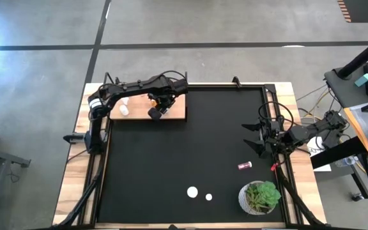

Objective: Pick and place medicine bottles onto shelf by color
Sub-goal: Put the blue pill bottle on the shelf aligned with the other blue pill bottles, then put the orange pill bottle on the shelf aligned with the orange pill bottles

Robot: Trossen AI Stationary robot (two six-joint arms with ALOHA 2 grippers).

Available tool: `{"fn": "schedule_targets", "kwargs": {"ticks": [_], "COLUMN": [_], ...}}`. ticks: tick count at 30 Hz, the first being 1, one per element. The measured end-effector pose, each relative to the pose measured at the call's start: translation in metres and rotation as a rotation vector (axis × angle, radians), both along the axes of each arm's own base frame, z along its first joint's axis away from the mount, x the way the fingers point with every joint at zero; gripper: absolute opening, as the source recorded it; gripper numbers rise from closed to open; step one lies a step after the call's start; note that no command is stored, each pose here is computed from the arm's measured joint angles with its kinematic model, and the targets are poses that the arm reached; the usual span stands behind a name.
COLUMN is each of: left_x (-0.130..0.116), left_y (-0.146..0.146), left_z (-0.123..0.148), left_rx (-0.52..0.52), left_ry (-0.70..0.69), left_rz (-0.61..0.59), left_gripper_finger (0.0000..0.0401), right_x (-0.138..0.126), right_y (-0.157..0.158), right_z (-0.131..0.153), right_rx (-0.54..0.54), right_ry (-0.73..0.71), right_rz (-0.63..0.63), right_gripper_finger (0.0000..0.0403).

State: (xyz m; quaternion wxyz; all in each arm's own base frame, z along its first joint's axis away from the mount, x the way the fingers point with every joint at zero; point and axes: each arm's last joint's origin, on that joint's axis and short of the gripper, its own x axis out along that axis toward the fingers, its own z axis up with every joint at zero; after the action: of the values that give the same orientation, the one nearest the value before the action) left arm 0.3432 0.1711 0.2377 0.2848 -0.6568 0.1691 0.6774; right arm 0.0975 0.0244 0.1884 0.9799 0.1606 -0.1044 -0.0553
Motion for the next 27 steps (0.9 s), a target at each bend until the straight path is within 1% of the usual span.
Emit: {"fn": "schedule_targets", "kwargs": {"ticks": [5,8,19,22,27], "left_x": [0.0,0.0,-0.001,-0.003,-0.008], "left_y": [0.0,0.0,0.005,0.007,0.005], "left_z": [0.0,-0.001,-0.001,0.001,0.014], "left_rx": [-0.002,-0.002,0.012,0.016,0.036], "left_ry": [0.004,0.005,0.004,0.007,-0.012], "left_rz": [0.0,0.0,0.008,-0.035,-0.09], "left_gripper_finger": [0.0094,0.0105,0.02,0.0223,0.0257], "right_x": [0.0,0.0,0.0,0.0,0.0], "right_y": [0.0,0.0,0.0,0.0,0.0], "right_z": [0.0,0.0,0.0,0.0,0.0], "right_rx": [0.0,0.0,0.0,0.0,0.0], "right_ry": [0.0,0.0,0.0,0.0,0.0], "right_rz": [0.0,0.0,0.0,0.0,0.0], "right_gripper_finger": [0.0384,0.0384,0.0384,0.0384,0.0384]}}
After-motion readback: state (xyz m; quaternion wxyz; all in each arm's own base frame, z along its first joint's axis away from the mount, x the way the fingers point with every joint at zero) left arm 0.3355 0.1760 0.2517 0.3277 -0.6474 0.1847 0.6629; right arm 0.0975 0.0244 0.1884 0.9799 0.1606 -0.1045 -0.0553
